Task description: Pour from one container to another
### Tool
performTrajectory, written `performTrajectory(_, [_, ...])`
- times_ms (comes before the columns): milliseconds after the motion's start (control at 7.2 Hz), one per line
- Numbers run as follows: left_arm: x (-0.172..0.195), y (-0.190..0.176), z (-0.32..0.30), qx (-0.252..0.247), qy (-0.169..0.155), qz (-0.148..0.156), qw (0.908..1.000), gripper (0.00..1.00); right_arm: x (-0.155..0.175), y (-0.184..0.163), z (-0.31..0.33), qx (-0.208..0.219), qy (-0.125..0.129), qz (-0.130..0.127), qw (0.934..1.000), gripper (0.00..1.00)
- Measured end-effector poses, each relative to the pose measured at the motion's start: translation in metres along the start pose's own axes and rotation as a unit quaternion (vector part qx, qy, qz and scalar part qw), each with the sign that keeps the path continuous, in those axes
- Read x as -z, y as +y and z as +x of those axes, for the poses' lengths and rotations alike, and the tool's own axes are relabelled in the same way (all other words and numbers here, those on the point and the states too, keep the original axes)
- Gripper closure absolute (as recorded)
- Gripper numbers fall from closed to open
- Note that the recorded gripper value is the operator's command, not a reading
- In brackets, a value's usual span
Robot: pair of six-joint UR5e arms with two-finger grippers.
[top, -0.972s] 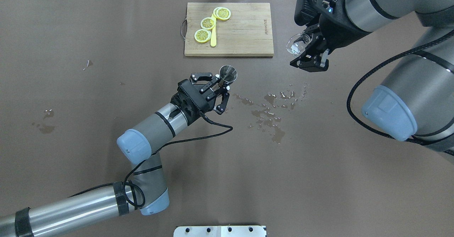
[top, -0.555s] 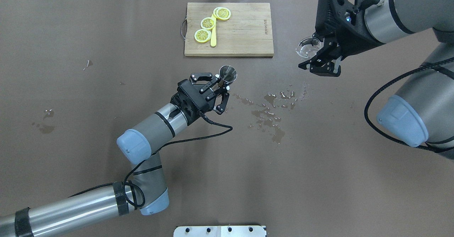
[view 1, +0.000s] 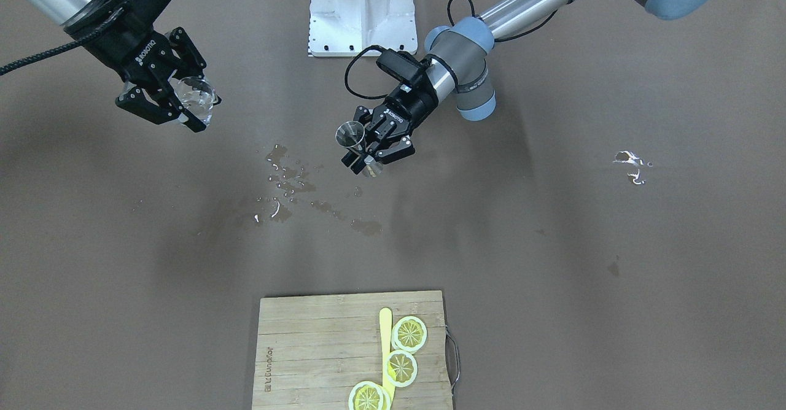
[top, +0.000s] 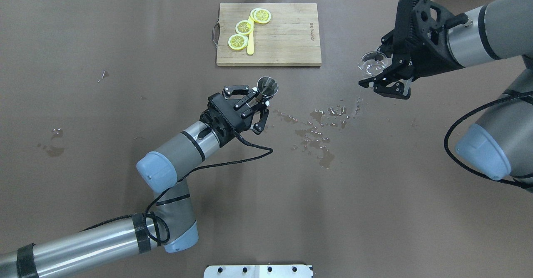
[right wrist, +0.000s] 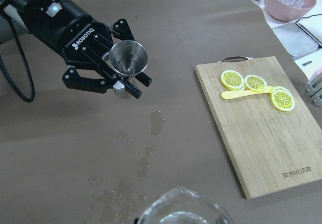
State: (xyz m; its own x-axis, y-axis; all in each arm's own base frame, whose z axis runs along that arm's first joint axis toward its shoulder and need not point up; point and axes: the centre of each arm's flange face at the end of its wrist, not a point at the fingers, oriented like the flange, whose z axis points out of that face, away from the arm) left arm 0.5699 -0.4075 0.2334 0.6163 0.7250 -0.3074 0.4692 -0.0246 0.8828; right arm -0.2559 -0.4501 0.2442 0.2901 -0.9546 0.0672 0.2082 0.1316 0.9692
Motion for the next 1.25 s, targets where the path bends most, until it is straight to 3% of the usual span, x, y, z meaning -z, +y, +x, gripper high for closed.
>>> performTrajectory(694, [0.008,0.003,-0.03,-0.01,-0.017,-0.002,0.9998,1.0,-0.034,0.092,0.02,-0.025,-0.007,0.047,0.9985,1.0])
performTrajectory(1249, [0.011,-0.009,-0.068,-0.021,-0.039,0.004,0.999,1.0,-0.061,0.203,0.041,-0.023,-0.022,0.067,0.9972,1.0])
